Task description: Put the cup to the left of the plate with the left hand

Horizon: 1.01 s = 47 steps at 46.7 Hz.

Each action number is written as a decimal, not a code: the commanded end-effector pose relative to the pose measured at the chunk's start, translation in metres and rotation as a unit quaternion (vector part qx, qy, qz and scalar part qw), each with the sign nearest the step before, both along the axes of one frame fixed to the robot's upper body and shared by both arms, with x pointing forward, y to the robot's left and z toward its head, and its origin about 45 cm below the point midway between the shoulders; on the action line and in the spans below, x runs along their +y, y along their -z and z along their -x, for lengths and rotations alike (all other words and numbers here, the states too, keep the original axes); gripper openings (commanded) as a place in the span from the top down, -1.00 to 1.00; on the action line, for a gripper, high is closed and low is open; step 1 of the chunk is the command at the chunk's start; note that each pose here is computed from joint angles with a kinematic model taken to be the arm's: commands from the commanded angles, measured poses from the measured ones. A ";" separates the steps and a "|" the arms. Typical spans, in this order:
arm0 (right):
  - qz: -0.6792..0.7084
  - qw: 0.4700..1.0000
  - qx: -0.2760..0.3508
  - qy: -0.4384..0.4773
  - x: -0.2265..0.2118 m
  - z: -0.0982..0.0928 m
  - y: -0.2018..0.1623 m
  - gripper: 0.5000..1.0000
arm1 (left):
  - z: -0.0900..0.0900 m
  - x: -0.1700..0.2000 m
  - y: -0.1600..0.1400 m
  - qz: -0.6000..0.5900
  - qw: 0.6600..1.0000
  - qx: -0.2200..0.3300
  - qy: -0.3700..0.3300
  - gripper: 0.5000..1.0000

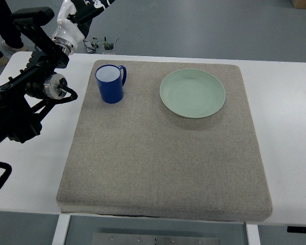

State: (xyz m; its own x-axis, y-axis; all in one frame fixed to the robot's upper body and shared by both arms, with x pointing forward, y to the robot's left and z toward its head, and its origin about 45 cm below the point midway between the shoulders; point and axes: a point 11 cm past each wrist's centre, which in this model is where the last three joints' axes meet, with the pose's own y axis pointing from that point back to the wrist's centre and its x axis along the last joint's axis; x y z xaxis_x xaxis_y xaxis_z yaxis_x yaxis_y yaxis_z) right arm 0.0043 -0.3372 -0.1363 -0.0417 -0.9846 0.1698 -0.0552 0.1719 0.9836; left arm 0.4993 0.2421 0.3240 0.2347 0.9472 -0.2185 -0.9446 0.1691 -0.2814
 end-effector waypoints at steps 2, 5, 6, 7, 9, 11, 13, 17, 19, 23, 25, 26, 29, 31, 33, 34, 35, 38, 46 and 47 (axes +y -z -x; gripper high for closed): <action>0.000 1.000 0.000 0.000 0.000 0.000 0.000 -0.73 | -0.007 -0.002 0.004 0.020 0.999 0.026 -0.007 -0.92; 0.000 1.000 -0.001 0.001 0.000 0.000 0.000 -0.73 | -0.012 0.000 0.010 0.048 0.997 0.060 -0.013 -0.92; 0.000 1.000 0.000 0.000 0.000 0.000 0.000 -0.73 | -0.013 0.002 0.014 0.057 0.996 0.073 -0.016 -0.92; 0.000 1.000 0.000 0.001 0.000 0.000 0.000 -0.73 | -0.015 0.004 0.016 0.066 0.994 0.083 -0.020 -0.92; 0.000 1.000 0.000 0.000 0.000 0.000 0.000 -0.73 | -0.018 0.007 0.018 0.089 0.991 0.100 -0.024 -0.92; 0.000 1.000 0.000 0.000 0.000 0.000 0.000 -0.73 | -0.019 0.008 0.022 0.109 0.987 0.115 -0.026 -0.92; 0.000 1.000 0.000 0.001 0.000 0.000 0.000 -0.73 | -0.021 0.010 0.025 0.124 0.983 0.128 -0.033 -0.92; 0.000 1.000 0.000 0.000 0.000 0.000 0.000 -0.73 | -0.025 0.018 0.029 0.147 0.977 0.145 -0.046 -0.92; 0.000 1.000 -0.001 0.001 0.000 0.000 0.000 -0.73 | -0.026 0.020 0.032 0.158 0.974 0.154 -0.050 -0.92; 0.000 1.000 0.000 0.001 0.000 0.000 0.000 -0.73 | -0.028 0.025 0.037 0.183 0.966 0.172 -0.058 -0.92; 0.000 1.000 0.000 0.000 0.000 0.000 0.000 -0.73 | -0.029 0.028 0.035 0.195 0.963 0.176 -0.065 -0.92; 0.000 1.000 0.000 -0.001 0.000 0.000 0.000 -0.73 | -0.030 0.031 0.036 0.202 0.960 0.179 -0.070 -0.92; 0.000 1.000 0.000 0.000 0.000 0.000 0.000 -0.73 | -0.032 0.041 0.037 0.222 0.954 0.183 -0.087 -0.92; 0.000 1.000 0.000 0.000 0.000 0.000 0.000 -0.73 | -0.033 0.046 0.037 0.229 0.951 0.185 -0.096 -0.92; 0.000 1.000 0.000 0.001 0.000 0.000 0.000 -0.73 | -0.033 0.050 0.038 0.231 0.949 0.187 -0.105 -0.92; 0.000 1.000 0.000 0.000 0.000 0.000 0.000 -0.73 | -0.033 0.050 0.041 0.231 0.948 0.190 -0.110 -0.92; 0.000 1.000 0.000 0.001 0.000 0.000 0.000 -0.73 | -0.033 0.052 0.042 0.230 0.947 0.192 -0.114 -0.93; 0.000 1.000 0.000 -0.001 0.000 0.000 0.000 -0.73 | -0.033 0.052 0.043 0.227 0.948 0.192 -0.115 -0.95; 0.000 1.000 0.000 -0.001 0.000 0.000 0.000 -0.73 | -0.033 0.050 0.042 0.221 0.951 0.187 -0.107 -0.98; 0.000 1.000 0.000 0.000 0.000 0.000 0.000 -0.73 | -0.033 0.050 0.042 0.220 0.951 0.186 -0.107 -0.98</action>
